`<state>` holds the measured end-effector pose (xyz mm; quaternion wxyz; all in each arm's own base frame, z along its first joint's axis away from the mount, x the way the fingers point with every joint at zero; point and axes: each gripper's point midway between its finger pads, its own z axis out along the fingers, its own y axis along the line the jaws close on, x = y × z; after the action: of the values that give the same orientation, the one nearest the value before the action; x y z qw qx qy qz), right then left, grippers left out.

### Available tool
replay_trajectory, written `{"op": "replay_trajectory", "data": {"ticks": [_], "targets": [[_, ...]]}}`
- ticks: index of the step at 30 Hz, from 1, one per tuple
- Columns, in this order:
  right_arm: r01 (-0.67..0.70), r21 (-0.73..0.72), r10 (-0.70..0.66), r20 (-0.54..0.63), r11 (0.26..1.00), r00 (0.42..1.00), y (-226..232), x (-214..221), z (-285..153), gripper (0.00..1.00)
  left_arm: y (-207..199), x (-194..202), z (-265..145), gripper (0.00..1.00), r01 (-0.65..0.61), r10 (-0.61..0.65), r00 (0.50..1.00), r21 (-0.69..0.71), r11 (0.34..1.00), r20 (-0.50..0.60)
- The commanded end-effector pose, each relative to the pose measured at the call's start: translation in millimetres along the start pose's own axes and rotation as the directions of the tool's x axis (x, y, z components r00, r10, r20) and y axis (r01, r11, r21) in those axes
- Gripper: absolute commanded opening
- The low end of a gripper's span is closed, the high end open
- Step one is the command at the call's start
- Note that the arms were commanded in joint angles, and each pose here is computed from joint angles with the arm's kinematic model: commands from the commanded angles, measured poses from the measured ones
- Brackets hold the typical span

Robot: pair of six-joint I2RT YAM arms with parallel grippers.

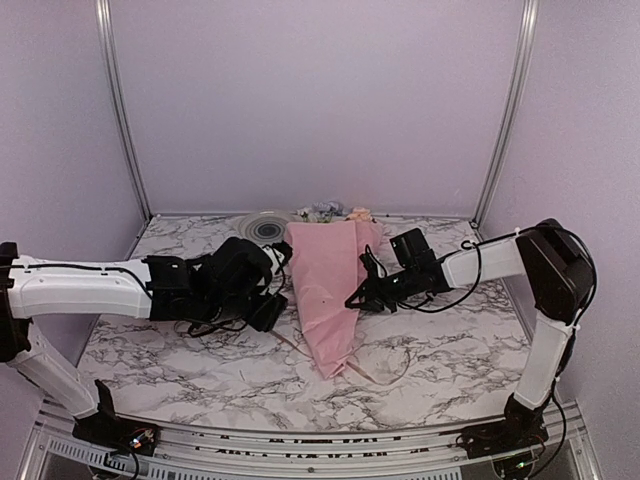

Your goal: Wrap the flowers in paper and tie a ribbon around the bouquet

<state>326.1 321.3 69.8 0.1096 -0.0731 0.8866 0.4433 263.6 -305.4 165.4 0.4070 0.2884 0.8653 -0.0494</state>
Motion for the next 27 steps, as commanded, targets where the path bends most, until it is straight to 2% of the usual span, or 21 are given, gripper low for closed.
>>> {"op": "replay_trajectory", "data": {"ticks": [1,4,5,8,14,16,18,27], "targets": [[0.005,-0.022,-0.004,0.007,1.000,1.000,11,-5,4,0.00,-103,-28,10,0.75,-0.240,0.207,0.965,0.225,0.944,0.161],[-0.001,-0.015,0.001,0.012,1.000,1.000,10,-6,4,0.00,-149,-22,14,0.95,-0.346,0.294,0.933,0.290,0.892,0.209],[-0.004,-0.013,0.004,0.013,1.000,1.000,9,-5,5,0.00,-162,-17,15,0.99,-0.383,0.324,0.919,0.306,0.872,0.227],[-0.009,-0.011,0.009,0.015,1.000,1.000,8,-5,5,0.00,-193,2,25,0.99,-0.502,0.436,0.860,0.285,0.816,0.265],[-0.014,-0.009,0.014,0.017,1.000,1.000,7,-4,5,0.00,-183,3,59,0.97,-0.514,0.485,0.848,0.103,0.852,0.215],[-0.015,-0.011,0.015,0.017,1.000,1.000,7,-4,5,0.00,-179,6,68,0.89,-0.514,0.493,0.847,0.069,0.855,0.198],[-0.014,-0.014,0.015,0.016,1.000,1.000,7,-4,5,0.00,-178,5,77,0.74,-0.500,0.482,0.853,0.050,0.865,0.198],[-0.012,-0.015,0.012,0.014,1.000,1.000,8,-2,4,0.00,-177,13,92,0.34,-0.504,0.493,0.855,0.034,0.863,0.163]]}}
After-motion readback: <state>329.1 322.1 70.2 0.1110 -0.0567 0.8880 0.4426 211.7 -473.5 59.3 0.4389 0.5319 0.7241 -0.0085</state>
